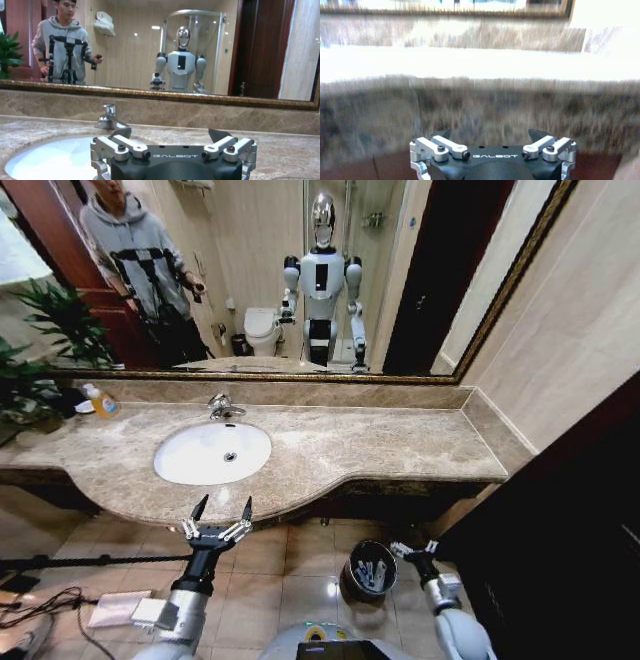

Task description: Pick up the trash from the sink and place it in the trash bin.

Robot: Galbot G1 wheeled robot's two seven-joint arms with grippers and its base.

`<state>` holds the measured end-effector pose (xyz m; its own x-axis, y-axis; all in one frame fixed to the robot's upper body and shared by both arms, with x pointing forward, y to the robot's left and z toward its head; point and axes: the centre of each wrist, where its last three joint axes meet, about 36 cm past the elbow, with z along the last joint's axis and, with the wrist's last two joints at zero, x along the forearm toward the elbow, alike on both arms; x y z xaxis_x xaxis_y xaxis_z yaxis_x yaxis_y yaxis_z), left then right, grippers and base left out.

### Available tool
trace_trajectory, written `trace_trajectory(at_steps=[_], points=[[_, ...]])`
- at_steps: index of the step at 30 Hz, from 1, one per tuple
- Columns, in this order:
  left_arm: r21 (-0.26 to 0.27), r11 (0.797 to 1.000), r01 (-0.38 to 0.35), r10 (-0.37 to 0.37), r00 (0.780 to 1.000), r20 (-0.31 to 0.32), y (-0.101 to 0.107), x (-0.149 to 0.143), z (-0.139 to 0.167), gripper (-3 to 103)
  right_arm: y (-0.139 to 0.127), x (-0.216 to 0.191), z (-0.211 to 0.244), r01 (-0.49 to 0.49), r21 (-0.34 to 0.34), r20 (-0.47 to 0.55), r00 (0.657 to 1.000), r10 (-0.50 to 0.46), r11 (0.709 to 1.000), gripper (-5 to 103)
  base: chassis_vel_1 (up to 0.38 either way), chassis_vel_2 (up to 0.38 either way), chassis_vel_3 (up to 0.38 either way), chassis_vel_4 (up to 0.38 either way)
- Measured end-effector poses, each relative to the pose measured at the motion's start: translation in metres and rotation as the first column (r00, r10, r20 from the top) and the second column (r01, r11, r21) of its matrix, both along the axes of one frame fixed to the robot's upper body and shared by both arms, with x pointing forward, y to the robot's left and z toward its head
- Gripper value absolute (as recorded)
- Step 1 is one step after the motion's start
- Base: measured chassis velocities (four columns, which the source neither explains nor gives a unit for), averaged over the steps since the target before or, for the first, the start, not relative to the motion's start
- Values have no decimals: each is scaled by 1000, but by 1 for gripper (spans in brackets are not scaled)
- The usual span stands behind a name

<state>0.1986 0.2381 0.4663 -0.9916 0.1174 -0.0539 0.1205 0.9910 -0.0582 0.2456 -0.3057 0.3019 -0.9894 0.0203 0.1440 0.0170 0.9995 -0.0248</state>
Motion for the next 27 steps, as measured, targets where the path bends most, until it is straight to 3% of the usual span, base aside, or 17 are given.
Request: trace_trajectory(at_steps=[16, 27], points=[[0, 1000, 0, 0, 1000, 0, 0, 0, 0, 100, 32, 0, 127, -9, 6, 264, 964, 7, 1000, 100, 0, 0, 0, 0], [0, 1000, 0, 0, 1000, 0, 0, 0, 0, 100, 47, -6, 154, -51, -14, 307, 950, 53, 999, 100, 0, 0, 0, 0]])
